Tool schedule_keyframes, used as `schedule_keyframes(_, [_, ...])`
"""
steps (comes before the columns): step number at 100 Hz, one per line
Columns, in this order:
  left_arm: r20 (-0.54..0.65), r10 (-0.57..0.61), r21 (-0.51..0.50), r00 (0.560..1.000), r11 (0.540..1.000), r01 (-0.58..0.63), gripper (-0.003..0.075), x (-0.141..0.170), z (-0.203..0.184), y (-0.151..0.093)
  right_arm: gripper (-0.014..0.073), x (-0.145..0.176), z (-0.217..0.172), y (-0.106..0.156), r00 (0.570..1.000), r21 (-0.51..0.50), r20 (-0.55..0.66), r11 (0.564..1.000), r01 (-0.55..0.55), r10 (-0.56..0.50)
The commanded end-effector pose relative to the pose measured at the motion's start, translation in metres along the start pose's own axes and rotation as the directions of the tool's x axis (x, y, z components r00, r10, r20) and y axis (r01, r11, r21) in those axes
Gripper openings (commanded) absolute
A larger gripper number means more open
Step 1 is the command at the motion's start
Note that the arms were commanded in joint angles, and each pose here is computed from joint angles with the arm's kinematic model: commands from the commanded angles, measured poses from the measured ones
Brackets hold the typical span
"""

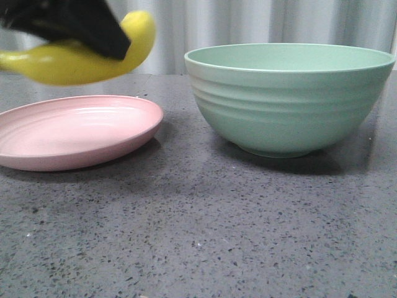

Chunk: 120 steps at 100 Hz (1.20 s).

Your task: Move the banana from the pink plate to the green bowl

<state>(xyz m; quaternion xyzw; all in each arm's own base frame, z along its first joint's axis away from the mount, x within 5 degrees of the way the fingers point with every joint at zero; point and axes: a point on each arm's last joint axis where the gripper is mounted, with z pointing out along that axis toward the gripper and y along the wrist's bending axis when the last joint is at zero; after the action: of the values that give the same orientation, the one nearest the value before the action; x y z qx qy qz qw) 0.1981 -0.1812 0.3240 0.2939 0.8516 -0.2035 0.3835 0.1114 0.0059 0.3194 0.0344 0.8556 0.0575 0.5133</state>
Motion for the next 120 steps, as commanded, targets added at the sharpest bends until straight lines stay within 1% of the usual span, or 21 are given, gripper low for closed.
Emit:
schedule_keyframes(1, [0.134,0.025,0.058,0.991,0.998,-0.033,0.0176,-0.023,-0.021,-0.019,0.0054,-0.025,-0.006,0.012,0.997,-0.090,0.072,0.996,-0.016,0.022])
schedule_keyframes(9, [0.137,0.052,0.102,0.989,0.993,-0.067,0.0176,-0.023,-0.023,-0.034,0.0192,-0.036,-0.007,0.023,0.994,-0.192,0.079,0.980,-0.059,0.075])
schedule_keyframes(14, [0.136,0.067,0.127,0.988,0.988,-0.084,0.0176,-0.021,-0.023,-0.042,0.0271,-0.040,-0.006,0.029,0.992,-0.237,0.080,0.969,-0.071,0.092])
schedule_keyframes(19, [0.133,0.072,0.157,0.988,0.983,-0.093,0.0176,-0.020,-0.024,-0.051,0.0331,-0.045,-0.005,0.036,0.990,-0.291,0.066,0.952,-0.101,0.125])
schedule_keyframes(24, [0.130,0.079,0.185,0.988,0.977,-0.102,0.0176,-0.018,-0.024,-0.059,0.0361,-0.049,-0.003,0.043,0.988,-0.343,0.045,0.931,-0.126,0.150])
schedule_keyframes(31, [0.131,0.092,0.215,0.987,0.969,-0.119,0.0176,-0.016,-0.026,-0.068,0.0365,-0.055,0.001,0.054,0.983,-0.402,0.018,0.901,-0.160,0.182])
schedule_keyframes(39, [0.134,0.109,0.240,0.985,0.961,-0.139,0.0176,-0.014,-0.027,-0.077,0.0365,-0.061,0.009,0.064,0.977,-0.447,-0.005,0.873,-0.193,0.213])
schedule_keyframes(52, [0.133,0.114,0.261,0.984,0.954,-0.146,0.0176,-0.012,-0.028,-0.083,0.0365,-0.065,0.023,0.082,0.962,-0.506,-0.069,0.822,-0.263,0.265])
schedule_keyframes(60, [0.129,0.096,0.273,0.987,0.954,-0.128,0.0176,-0.012,-0.028,-0.084,0.0365,-0.067,0.035,0.093,0.961,-0.519,-0.090,0.812,-0.268,0.261])
schedule_keyframes(70, [0.128,0.092,0.275,0.988,0.953,-0.124,0.0176,-0.012,-0.028,-0.084,0.0365,-0.070,0.047,0.104,0.952,-0.527,-0.137,0.794,-0.304,0.273])
schedule_keyframes(77, [0.127,0.088,0.277,0.988,0.953,-0.121,0.0176,-0.012,-0.028,-0.084,0.0365,-0.071,0.057,0.109,0.947,-0.519,-0.161,0.792,-0.322,0.279])
schedule_keyframes(99, [0.127,0.088,0.277,0.988,0.953,-0.121,0.0176,-0.012,-0.028,-0.084,0.0365,-0.068,0.085,0.116,0.939,-0.479,-0.213,0.809,-0.340,0.269])
schedule_keyframes(120, [0.127,0.088,0.277,0.988,0.953,-0.121,0.0176,-0.012,-0.028,-0.084,0.0365,-0.065,0.092,0.117,0.935,-0.466,-0.233,0.813,-0.348,0.267])
